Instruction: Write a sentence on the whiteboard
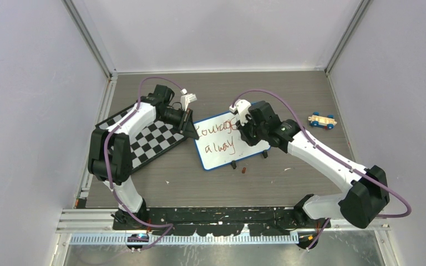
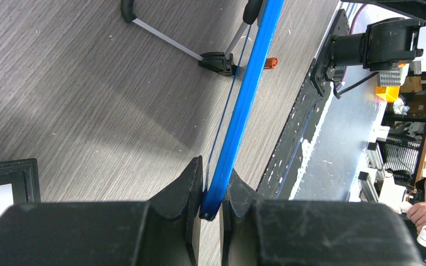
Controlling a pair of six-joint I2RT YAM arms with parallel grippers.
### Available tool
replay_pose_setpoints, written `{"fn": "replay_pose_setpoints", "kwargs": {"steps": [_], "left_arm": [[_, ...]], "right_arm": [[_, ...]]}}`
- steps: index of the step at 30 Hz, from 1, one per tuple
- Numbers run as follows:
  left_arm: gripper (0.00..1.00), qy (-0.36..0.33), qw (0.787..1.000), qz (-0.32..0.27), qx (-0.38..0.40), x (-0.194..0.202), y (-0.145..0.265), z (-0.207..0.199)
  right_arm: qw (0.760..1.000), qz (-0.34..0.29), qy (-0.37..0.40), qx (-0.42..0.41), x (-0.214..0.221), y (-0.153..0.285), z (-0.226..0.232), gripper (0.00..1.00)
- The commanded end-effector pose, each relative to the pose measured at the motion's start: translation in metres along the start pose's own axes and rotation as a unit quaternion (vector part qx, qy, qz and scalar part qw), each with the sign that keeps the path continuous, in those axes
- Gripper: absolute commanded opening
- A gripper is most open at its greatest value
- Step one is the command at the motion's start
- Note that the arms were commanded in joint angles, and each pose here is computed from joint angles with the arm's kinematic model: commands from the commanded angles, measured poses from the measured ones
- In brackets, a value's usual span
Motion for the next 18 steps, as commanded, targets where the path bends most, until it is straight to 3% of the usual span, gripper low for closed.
{"fn": "replay_pose_setpoints", "kwargs": {"steps": [1, 18], "left_arm": [[0.0, -0.017, 1.0, 0.0, -0.016, -0.008, 0.002, 0.001], [0.0, -0.017, 1.0, 0.002, -0.015, -0.007, 0.001, 0.002]], "right_arm": [[1.0, -0.029, 0.004, 0.006, -0.018, -0.003, -0.001, 0.0], [1.0, 0.003, 0.016, -0.008, 0.0, -0.018, 0.007, 0.0]]}}
Point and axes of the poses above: each gripper's point midway between its finger pads, its own y axis back along the fingers, its own z axis along the line the jaws close on, x = y × z, the point moved 4 cm from there along y, back along the fingers, and after that the axes turned 9 degrees about -y, right-handed, at the moved point
